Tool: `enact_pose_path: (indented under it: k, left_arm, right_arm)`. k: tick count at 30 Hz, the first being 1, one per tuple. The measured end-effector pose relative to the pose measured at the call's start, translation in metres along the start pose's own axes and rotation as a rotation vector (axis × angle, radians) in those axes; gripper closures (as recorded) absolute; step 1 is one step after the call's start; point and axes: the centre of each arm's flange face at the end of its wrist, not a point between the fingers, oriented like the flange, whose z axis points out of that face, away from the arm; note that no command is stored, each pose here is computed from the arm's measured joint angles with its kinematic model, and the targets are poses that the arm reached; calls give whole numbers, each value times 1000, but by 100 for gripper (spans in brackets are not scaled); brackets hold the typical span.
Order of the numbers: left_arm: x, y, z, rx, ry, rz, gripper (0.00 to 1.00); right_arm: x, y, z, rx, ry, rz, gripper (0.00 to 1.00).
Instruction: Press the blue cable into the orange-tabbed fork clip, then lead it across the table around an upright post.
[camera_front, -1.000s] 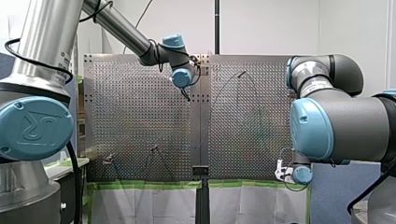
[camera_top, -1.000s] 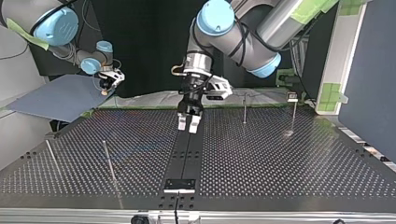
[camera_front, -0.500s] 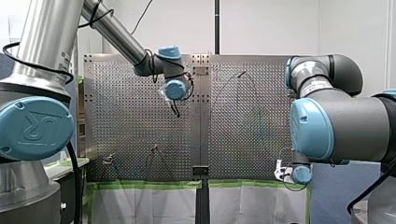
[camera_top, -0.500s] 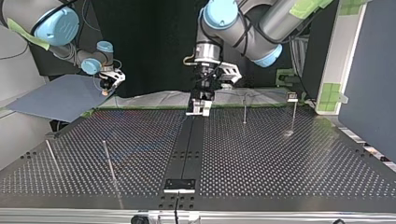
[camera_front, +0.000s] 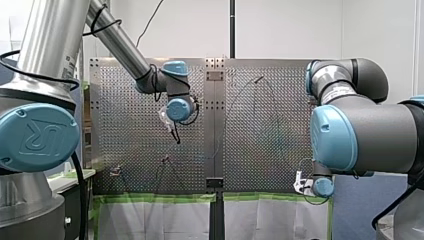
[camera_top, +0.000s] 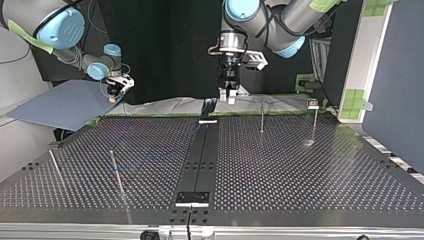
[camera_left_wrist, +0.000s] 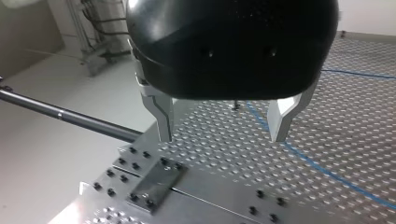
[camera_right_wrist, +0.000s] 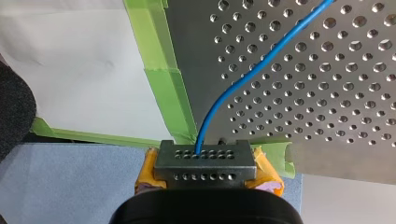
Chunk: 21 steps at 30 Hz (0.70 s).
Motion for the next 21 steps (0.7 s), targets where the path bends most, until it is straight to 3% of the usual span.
enact_pose_path:
  k: [21]
  left_arm:
    - [37,57,-68,-60,140,85,0]
  right_arm:
    - [0,0,0,0,-4,0,100]
